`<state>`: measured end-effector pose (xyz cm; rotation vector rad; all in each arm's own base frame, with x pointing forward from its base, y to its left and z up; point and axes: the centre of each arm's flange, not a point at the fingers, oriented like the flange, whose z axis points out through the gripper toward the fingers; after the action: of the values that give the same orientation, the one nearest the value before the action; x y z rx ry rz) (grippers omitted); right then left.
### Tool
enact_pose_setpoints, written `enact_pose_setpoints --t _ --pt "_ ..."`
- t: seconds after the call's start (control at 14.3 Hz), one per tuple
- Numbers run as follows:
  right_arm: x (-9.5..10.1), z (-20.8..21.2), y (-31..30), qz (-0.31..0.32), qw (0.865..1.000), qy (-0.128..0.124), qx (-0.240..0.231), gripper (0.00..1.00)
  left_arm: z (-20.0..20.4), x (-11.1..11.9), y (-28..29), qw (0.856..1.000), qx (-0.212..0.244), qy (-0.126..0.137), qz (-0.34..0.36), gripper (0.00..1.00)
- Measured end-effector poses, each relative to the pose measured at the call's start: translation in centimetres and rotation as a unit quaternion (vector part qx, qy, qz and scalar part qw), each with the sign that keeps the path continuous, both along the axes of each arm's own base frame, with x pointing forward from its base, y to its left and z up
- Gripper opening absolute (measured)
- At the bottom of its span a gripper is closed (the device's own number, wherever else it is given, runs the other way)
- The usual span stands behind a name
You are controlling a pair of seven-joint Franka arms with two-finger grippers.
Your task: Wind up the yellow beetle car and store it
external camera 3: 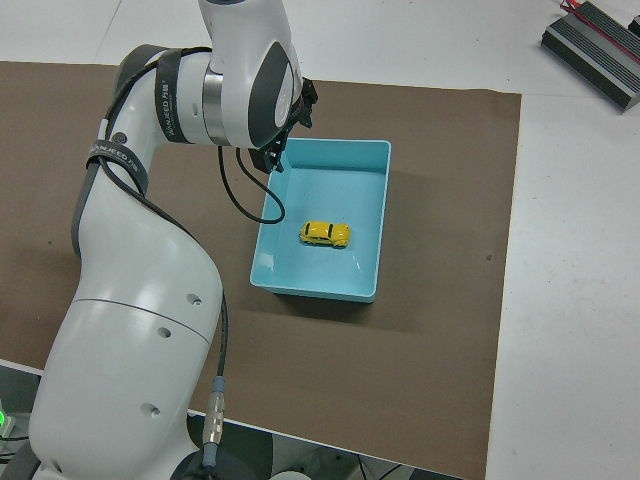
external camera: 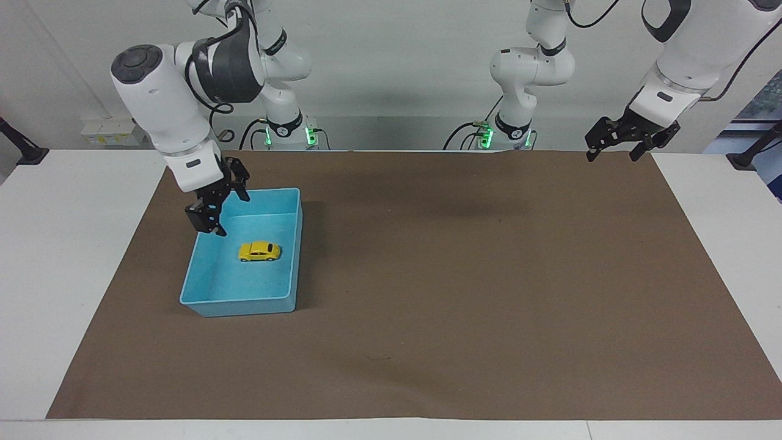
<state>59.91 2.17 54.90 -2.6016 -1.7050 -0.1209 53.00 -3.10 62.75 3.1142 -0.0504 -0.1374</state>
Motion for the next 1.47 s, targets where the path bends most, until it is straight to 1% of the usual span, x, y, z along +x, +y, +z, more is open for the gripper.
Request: enact_pose_setpoints --t 0.14,0.28,0.42,0.56,0.63,0.7,0.84,0.91,0.98,1.05,1.19,1.33,1.4,1.47 --pt "0.0 1.2 -0.4 -0.059 0.998 0.001 0.003 1.00 0.0 0.0 0.0 1.000 0.000 0.001 0.000 1.00" --pt "-0.1 2.7 -1.9 -0.139 0.990 0.003 0.006 1.00 0.0 0.0 0.0 1.000 0.000 0.001 0.000 1.00" --pt "-0.4 4.2 -3.5 -0.207 0.978 0.012 0.007 1.00 0.0 0.0 0.0 1.000 0.000 0.002 0.000 1.00" --pt "-0.9 5.6 -4.2 -0.274 0.961 0.023 0.008 1.00 0.0 -0.1 0.0 1.000 0.000 0.002 0.000 1.00" --pt "-1.1 6.2 -4.2 -0.311 0.950 0.029 0.009 1.00 0.0 -0.1 0.0 1.000 0.000 0.002 0.000 1.00" --pt "-1.4 6.9 -4.1 -0.351 0.936 0.037 0.011 1.00 0.0 -0.1 0.0 1.000 0.000 0.002 0.000 1.00" --pt "-2.0 8.5 -3.2 -0.439 0.897 0.054 0.024 1.00 0.0 -0.1 0.0 1.000 0.000 0.002 0.000 1.00" --pt "-2.2 9.1 -2.6 -0.477 0.877 0.057 0.026 1.00 0.0 -0.1 0.0 1.000 0.000 0.002 0.000 1.00" --pt "-2.3 9.6 -1.8 -0.504 0.861 0.059 0.027 1.00 0.0 -0.1 0.0 1.000 0.000 0.002 0.000 1.00" --pt "-2.5 10.0 -0.9 -0.518 0.852 0.062 0.027 1.00 0.0 -0.1 0.0 1.000 0.000 0.002 0.000 1.00" --pt "-2.8 10.7 0.4 -0.529 0.846 0.064 0.026 1.00 0.0 -0.1 0.0 1.000 0.000 0.002 0.000 1.00" --pt "-3.1 11.0 0.4 -0.538 0.840 0.068 0.018 1.00 0.0 -0.1 0.0 1.000 0.000 0.002 0.000 1.00" --pt "-3.3 11.1 0.4 -0.542 0.838 0.068 0.012 1.00 0.0 -0.1 0.0 1.000 0.000 0.003 0.000 1.00" --pt "-3.3 11.2 0.4 -0.544 0.837 0.062 0.003 1.00 0.0 -0.1 0.0 1.000 0.000 0.003 0.000 1.00"
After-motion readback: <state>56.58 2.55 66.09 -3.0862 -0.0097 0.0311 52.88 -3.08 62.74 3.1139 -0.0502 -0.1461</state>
